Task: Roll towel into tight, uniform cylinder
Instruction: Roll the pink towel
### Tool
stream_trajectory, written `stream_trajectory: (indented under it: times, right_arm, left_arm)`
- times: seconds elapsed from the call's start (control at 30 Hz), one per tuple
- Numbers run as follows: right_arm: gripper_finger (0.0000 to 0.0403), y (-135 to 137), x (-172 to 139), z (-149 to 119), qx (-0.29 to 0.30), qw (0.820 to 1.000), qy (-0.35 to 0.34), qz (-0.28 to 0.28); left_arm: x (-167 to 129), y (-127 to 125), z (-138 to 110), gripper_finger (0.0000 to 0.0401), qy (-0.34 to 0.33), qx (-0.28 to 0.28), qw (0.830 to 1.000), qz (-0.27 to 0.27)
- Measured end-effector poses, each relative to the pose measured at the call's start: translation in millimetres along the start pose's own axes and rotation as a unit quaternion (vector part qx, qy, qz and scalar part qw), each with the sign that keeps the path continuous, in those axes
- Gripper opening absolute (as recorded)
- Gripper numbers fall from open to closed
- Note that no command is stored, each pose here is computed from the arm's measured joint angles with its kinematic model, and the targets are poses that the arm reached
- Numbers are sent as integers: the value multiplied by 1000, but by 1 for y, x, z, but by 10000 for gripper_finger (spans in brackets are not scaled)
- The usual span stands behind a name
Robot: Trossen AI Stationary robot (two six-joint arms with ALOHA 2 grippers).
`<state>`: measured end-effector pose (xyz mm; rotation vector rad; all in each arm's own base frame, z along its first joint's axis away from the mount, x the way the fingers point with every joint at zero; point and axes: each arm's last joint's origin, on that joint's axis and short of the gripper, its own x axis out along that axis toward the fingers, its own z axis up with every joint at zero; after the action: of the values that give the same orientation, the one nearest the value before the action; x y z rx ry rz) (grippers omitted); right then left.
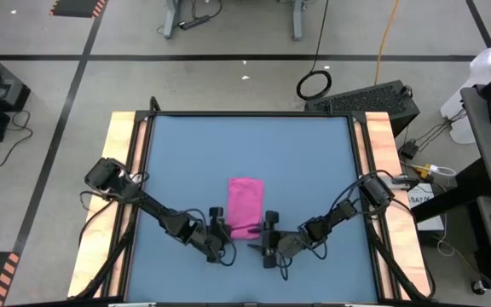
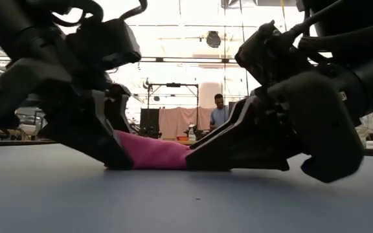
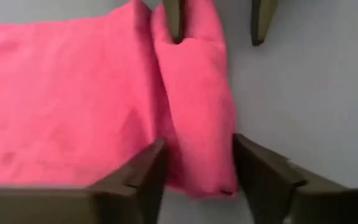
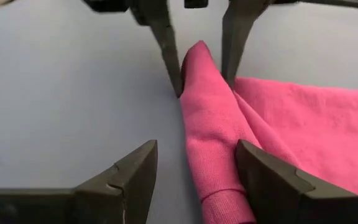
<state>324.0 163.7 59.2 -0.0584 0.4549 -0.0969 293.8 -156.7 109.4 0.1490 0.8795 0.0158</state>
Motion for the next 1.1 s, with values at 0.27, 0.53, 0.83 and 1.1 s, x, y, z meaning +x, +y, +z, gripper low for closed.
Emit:
stream_trajectory:
  times: [0.27, 0.53, 0.83, 1.1]
  right_arm:
    - [210, -3, 1, -3, 69, 997, 16, -5]
    - [210, -4, 2, -2, 106, 994, 11, 5]
    - [210, -4, 2, -1, 116, 993, 13, 19]
    - [210, -3, 2, -1, 117, 993, 13, 22]
  left_arm:
    - [-30, -24, 1, 305, -46, 96, 992, 68]
    - [-36, -55, -3, 315, -118, 162, 975, 95]
    - [-9, -53, -16, 286, -95, 195, 964, 151]
    - [3, -41, -14, 232, -72, 162, 976, 126]
